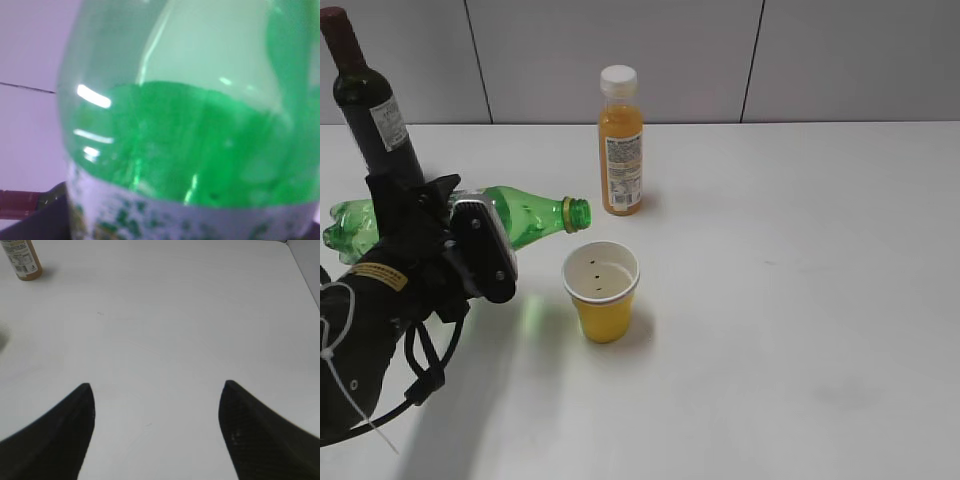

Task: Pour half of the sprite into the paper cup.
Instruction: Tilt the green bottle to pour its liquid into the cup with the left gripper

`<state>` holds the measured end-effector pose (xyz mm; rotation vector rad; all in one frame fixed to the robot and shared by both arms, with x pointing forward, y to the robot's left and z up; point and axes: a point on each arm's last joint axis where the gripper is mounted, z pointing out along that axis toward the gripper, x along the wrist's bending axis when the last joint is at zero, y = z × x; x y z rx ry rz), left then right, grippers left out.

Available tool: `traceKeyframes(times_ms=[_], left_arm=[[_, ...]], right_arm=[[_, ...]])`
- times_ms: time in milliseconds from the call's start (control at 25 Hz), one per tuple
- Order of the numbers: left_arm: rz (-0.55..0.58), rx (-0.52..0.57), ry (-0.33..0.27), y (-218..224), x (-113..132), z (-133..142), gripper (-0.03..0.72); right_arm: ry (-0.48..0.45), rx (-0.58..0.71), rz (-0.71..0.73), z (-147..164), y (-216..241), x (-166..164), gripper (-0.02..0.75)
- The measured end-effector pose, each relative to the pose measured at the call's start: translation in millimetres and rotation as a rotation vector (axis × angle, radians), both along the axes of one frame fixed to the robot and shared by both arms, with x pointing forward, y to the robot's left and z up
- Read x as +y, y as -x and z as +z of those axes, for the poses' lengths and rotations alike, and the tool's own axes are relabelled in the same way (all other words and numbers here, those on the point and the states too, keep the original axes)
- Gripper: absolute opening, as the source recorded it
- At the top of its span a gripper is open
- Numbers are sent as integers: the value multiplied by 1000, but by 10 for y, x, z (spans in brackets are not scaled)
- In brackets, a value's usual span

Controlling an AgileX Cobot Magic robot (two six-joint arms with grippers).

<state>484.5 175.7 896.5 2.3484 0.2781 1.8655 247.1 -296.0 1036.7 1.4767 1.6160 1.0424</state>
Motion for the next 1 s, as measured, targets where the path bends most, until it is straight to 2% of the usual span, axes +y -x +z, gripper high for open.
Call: traceKeyframes(times_ms=[800, 1000], left_arm=[[-25, 4, -132, -3, 8, -3, 479], [-28, 4, -145, -3, 8, -3, 478]], right_arm=[[0, 0, 0, 0, 0, 0, 583], [0, 0, 0, 0, 0, 0, 582]])
